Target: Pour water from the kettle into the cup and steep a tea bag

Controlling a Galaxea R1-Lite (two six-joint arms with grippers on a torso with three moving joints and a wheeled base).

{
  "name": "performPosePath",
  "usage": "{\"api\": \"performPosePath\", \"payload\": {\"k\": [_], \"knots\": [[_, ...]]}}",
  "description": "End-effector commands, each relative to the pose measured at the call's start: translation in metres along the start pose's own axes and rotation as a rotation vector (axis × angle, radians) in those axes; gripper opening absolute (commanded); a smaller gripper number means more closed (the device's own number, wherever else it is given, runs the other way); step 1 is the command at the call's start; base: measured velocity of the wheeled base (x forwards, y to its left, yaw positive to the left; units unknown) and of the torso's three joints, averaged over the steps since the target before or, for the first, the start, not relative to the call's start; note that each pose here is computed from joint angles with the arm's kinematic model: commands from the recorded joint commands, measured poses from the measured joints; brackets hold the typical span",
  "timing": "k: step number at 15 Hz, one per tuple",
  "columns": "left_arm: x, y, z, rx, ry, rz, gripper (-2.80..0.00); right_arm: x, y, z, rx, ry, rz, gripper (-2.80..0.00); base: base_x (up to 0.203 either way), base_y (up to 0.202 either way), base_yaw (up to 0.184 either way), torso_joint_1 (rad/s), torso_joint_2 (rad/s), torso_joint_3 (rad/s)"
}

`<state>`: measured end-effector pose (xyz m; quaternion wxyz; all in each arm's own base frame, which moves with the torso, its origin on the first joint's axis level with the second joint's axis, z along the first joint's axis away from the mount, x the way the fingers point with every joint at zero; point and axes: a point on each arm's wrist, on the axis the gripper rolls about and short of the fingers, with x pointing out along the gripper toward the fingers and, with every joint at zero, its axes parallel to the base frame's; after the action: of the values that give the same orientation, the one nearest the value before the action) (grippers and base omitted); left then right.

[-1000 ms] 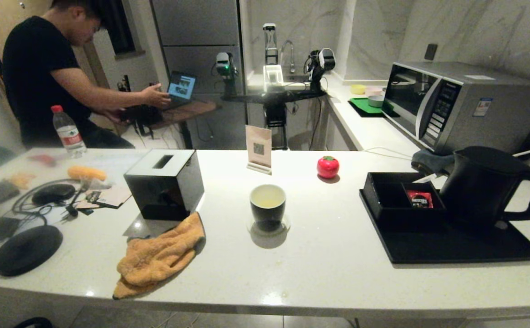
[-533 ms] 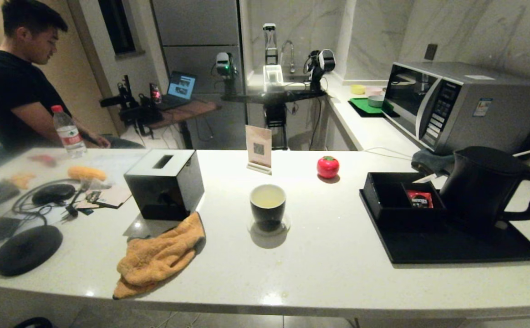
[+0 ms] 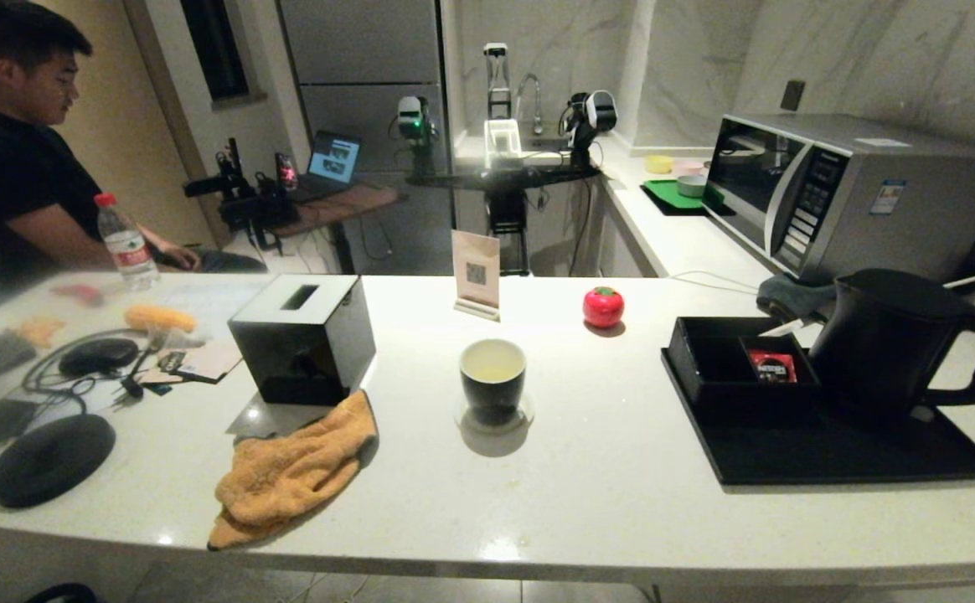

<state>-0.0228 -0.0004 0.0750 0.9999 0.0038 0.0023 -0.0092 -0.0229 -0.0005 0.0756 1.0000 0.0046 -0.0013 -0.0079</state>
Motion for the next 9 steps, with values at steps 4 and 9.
{"api": "performPosePath", "payload": {"k": [4,9], "knots": [[0.0000,0.0000,0.0000,0.000,0.000,0.000,-2.80,0.0001,0.0000,0.0001,0.000,0.001,0.000,-2.80,0.000,0.000,0.000,0.000,0.00,0.000],[0.0000,0.0000,0.0000,0.000,0.000,0.000,-2.80,0.0001,0.0000,0.0001,0.000,0.001,0.000,-2.80,0.000,0.000,0.000,0.000,0.00,0.000]]}}
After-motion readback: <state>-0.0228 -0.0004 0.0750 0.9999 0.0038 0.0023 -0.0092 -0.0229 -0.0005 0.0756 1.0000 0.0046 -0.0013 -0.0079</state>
